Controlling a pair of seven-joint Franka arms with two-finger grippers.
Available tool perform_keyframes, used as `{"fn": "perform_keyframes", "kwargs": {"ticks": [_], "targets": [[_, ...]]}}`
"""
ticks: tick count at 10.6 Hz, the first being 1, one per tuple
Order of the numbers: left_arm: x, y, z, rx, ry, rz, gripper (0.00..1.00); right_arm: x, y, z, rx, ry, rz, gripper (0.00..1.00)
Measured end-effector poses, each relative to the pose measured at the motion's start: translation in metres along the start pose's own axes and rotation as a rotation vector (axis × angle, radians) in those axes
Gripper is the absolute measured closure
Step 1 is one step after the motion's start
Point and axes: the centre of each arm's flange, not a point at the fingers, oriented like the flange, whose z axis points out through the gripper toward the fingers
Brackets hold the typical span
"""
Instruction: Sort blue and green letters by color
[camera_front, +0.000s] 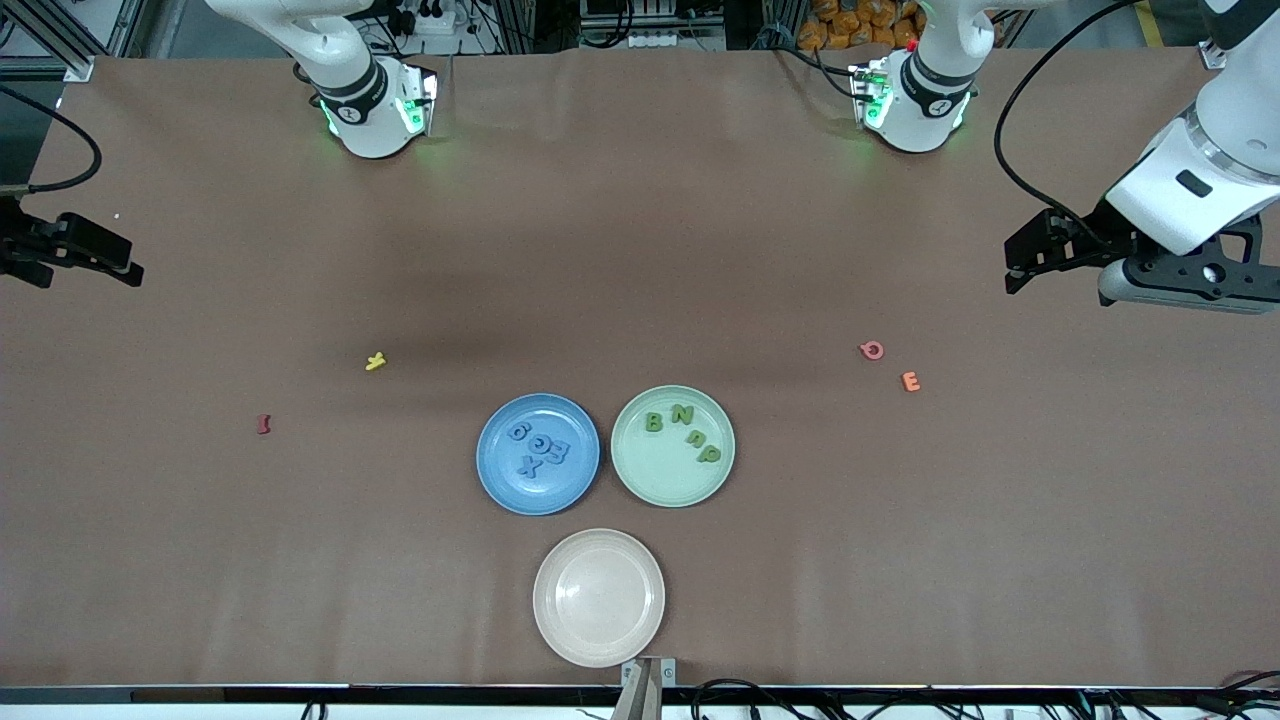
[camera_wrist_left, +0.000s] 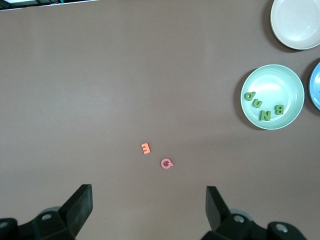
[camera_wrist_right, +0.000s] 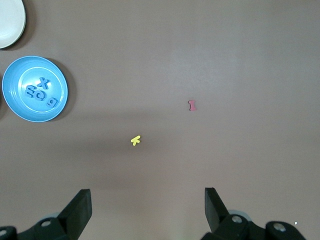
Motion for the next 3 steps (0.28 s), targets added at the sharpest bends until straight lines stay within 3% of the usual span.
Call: {"fn": "perform_keyframes", "kwargs": {"ticks": [3], "targets": [[0.0,0.0,0.0002,0.0,0.0,0.0,0.0,0.0,0.0004,0.0,0.0,0.0,0.014,0.0]]}}
